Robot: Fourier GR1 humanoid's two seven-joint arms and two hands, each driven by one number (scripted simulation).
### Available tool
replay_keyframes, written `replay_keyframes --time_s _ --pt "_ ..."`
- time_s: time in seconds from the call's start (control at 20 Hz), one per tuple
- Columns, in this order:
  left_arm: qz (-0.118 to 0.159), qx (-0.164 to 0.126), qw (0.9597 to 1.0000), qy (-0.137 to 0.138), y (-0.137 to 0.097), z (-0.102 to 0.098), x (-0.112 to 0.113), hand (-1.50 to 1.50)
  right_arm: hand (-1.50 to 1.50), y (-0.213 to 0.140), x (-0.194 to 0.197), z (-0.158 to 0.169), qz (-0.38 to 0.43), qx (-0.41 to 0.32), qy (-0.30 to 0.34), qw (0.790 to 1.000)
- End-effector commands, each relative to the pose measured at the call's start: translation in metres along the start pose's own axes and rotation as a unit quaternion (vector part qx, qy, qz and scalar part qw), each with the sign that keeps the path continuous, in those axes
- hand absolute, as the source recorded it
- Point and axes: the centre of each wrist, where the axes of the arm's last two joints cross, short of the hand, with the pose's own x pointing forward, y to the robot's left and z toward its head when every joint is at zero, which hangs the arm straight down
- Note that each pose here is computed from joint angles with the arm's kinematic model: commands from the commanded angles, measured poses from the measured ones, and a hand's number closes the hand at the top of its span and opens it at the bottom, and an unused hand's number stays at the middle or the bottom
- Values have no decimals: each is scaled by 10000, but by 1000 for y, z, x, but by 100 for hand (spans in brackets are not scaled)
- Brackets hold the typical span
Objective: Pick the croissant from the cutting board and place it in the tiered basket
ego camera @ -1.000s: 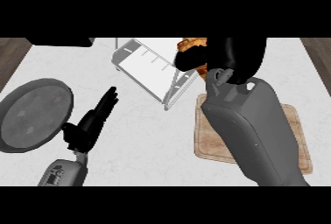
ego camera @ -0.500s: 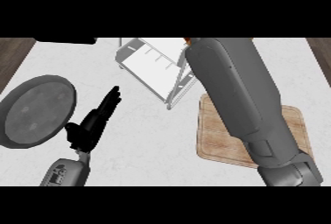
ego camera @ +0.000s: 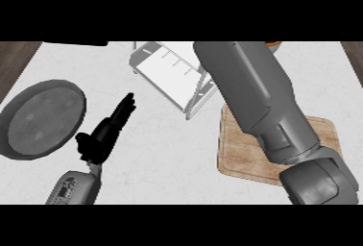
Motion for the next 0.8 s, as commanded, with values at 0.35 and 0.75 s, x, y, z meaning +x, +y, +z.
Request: replay_keyframes --time_s 0.35,0.75 --pt "16 -144 9999 -66 -13 -12 5 0 150 2 11 -8 -1431 629 991 9827" --pt "8 -112 9999 -65 -12 -9 6 0 -150 2 7 -15 -2613 753 1399 9521"
